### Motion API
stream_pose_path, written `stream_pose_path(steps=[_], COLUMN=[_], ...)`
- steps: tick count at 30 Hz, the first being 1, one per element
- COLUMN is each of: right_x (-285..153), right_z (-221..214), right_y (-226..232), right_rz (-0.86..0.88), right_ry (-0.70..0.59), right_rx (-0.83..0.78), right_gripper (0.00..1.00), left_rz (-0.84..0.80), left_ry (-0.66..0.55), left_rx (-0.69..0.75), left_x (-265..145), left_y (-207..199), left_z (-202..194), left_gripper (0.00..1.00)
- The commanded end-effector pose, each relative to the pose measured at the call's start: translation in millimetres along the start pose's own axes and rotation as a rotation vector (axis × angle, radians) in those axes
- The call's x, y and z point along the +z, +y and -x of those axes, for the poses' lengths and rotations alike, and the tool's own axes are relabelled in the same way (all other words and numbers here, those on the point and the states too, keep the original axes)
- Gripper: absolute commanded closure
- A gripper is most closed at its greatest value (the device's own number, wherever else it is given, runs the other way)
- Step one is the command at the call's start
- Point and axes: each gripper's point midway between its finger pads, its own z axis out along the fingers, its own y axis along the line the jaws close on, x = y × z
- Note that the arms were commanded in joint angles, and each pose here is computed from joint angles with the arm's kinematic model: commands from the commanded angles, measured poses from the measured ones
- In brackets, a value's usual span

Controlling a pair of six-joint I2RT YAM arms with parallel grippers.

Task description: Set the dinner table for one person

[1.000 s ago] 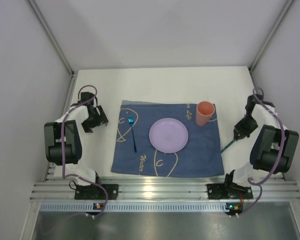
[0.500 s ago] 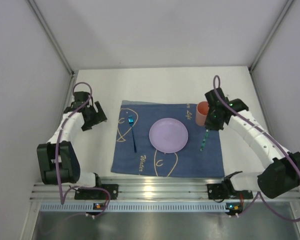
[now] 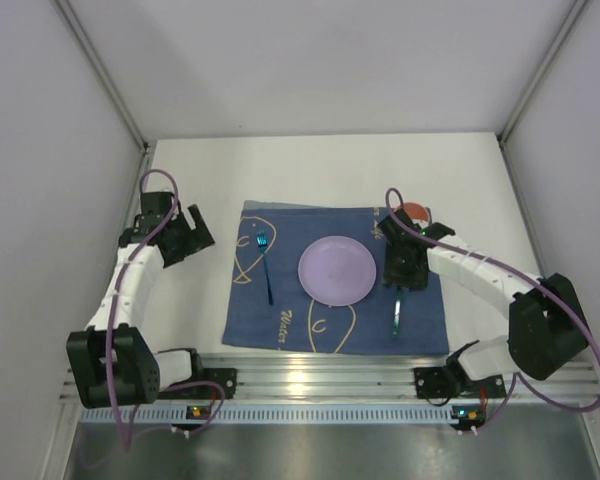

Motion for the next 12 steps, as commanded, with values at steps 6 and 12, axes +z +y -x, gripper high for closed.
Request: stream_pose_path(steps=[6, 12], right_x=[-26, -82], right_z=[28, 28], right_y=[32, 28], right_rz=[0.109, 0.212], right_ry=[-0.129, -0.224], right_rx=[-0.047, -0.067], right_gripper=[0.25, 0.20], left_rz=[-0.025, 0.008], left_ry=[-0.066, -0.174], left_rx=[0.023, 0.064], left_x=[-21, -28], left_y=[-3, 3], left_z=[6, 25], left_gripper=[0.06, 0.02])
